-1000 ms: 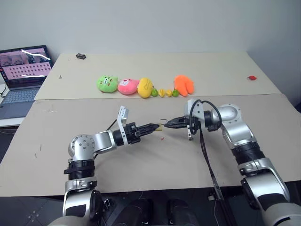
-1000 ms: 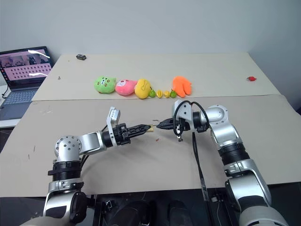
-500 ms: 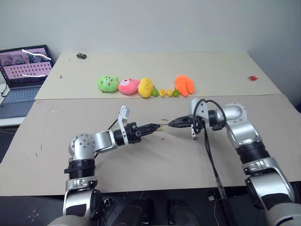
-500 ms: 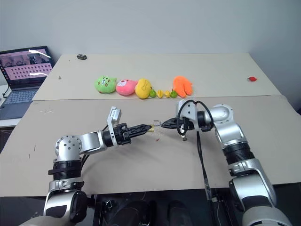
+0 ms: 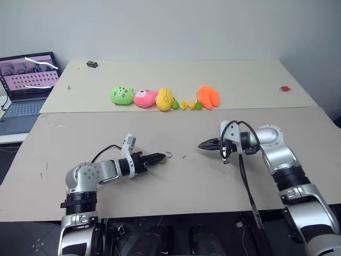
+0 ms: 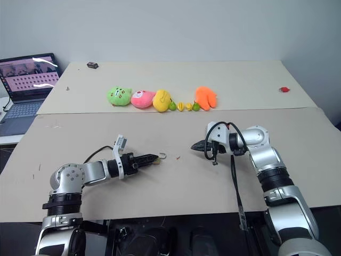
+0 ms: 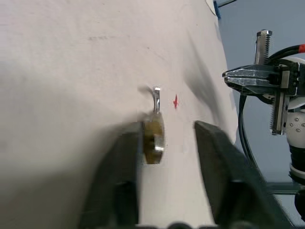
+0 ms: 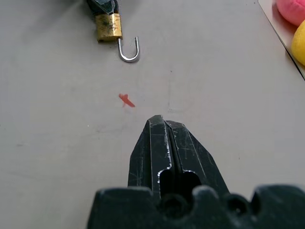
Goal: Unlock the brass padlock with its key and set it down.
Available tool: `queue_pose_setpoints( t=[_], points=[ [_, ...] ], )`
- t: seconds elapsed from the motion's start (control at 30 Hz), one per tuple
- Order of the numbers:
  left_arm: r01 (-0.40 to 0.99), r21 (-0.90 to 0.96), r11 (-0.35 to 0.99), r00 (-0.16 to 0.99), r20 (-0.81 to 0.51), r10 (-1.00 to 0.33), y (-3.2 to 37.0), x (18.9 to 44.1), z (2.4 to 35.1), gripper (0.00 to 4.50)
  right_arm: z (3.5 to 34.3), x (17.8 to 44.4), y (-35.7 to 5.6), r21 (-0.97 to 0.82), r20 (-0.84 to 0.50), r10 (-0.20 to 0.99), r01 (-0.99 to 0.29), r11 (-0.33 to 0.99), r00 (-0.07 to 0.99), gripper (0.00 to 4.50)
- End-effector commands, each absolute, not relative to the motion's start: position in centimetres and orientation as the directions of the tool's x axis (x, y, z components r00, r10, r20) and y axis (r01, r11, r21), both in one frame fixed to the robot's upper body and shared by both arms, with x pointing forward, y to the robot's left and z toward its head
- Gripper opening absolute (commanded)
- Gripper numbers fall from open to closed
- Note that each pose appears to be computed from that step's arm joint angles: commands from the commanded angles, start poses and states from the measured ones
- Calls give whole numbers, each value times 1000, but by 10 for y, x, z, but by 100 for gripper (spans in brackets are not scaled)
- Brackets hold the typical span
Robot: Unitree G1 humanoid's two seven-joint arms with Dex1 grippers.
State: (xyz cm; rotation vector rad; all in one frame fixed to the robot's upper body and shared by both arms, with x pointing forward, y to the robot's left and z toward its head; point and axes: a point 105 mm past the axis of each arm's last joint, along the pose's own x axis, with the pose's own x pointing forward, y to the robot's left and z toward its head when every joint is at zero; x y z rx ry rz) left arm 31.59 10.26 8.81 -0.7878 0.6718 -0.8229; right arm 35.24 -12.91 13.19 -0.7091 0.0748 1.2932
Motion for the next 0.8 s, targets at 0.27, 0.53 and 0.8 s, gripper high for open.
queue_pose_setpoints(
  t=[0.27,0.53,0.8],
  points=[
    [496,-603,625,659,-207,-723,113,320,108,343,156,364,-140,-496,-336,852,-844,203,402,0],
    [332,-535,777,871,-142,-470,170,316,117,343,170,383,-172,-424,-165,803,-776,466,573,0],
    [139,-384,913,979,-87,-185,222,317,128,343,175,389,-190,-400,-46,717,-670,625,696,0]
  ],
)
